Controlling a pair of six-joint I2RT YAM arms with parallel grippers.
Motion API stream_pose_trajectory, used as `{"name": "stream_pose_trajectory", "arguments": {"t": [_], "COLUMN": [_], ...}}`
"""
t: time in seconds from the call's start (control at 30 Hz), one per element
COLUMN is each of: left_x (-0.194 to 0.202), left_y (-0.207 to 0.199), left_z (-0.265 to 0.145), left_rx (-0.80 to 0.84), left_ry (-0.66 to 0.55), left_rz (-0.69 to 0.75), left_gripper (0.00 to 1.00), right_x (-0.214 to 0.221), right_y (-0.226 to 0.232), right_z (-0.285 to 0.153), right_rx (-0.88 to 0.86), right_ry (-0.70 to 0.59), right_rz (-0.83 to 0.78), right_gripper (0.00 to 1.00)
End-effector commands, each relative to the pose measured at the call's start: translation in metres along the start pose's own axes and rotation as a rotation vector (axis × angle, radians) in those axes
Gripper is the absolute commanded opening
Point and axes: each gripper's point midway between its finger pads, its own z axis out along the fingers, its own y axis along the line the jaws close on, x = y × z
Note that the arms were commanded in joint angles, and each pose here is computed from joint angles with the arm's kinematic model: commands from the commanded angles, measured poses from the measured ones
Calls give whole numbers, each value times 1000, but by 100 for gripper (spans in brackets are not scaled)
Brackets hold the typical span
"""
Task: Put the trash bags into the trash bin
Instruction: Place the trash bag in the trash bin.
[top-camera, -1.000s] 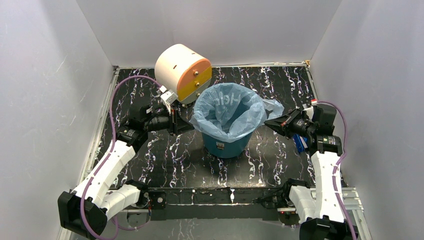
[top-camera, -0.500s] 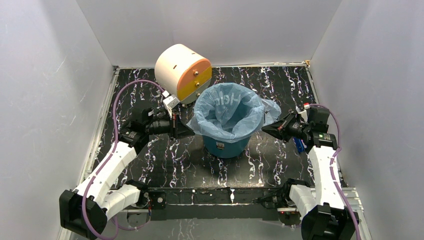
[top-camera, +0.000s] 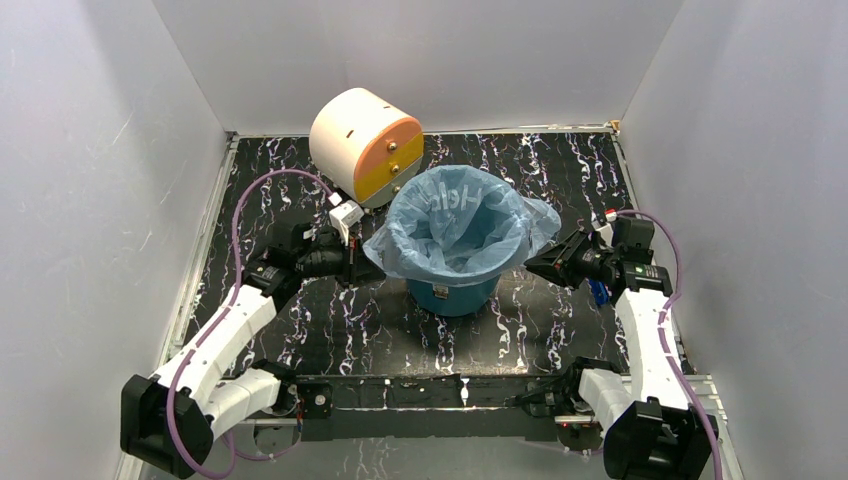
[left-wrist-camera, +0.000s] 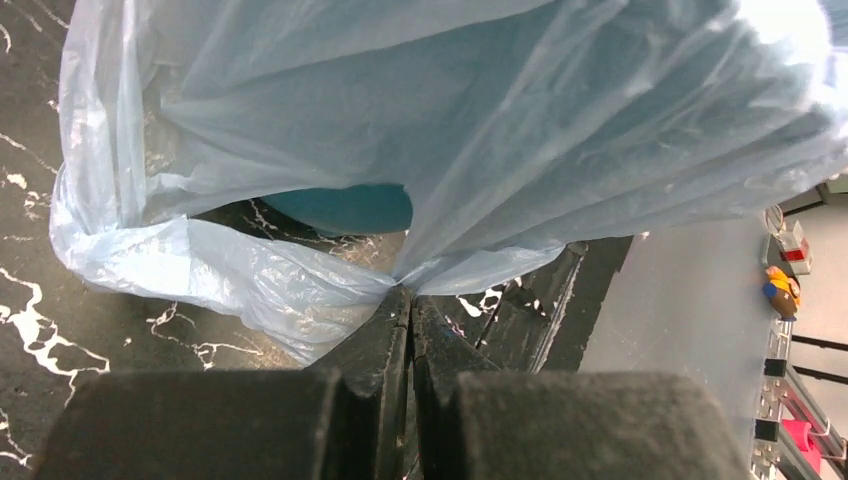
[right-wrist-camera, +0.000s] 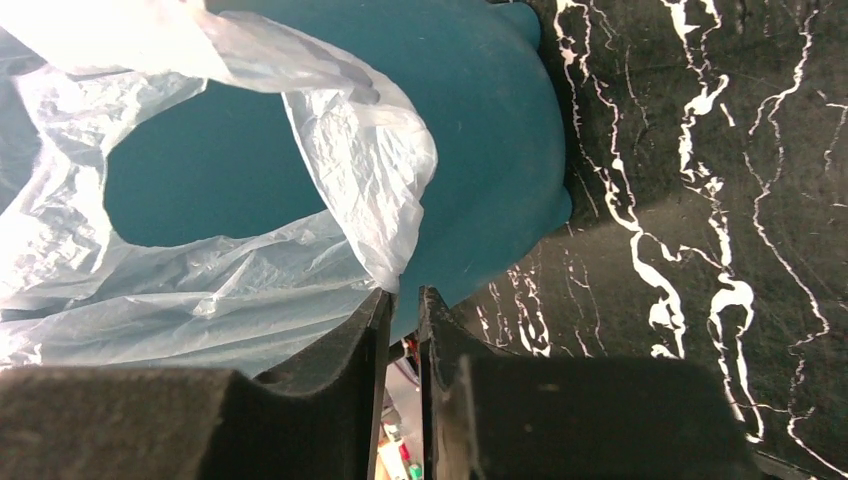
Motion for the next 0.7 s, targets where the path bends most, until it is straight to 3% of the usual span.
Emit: {"name": "stream_pose_trajectory", "arguments": {"t": [0.0, 0.1, 0.17, 0.33, 0.5, 0.67], "left_x": [1, -6, -10, -15, -17, -18], "left_y": [15, 18, 18, 13, 10, 11], "left_z": [1, 1, -1, -4, -3, -1], "left_rx": [-81, -103, -116, -105, -92, -91], "left_ry": [10, -15, -32, -69, -74, -77], "left_rz": [-1, 4, 8, 13, 2, -15], "left_gripper": [0, 0, 13, 27, 28, 28], "right_x": [-2, -3, -5, -3, 15, 53], "right_y": [-8, -11, -16, -15, 21, 59], "right_z": [1, -1, -4, -22, -42, -49], "right_rx": [32, 56, 92, 145, -6, -271], "right_ry": [-4, -17, -39, -104, -107, 68], "right_rz": [-57, -71, -76, -138, -273, -371], "right_gripper": [29, 33, 38, 53, 59, 58]}}
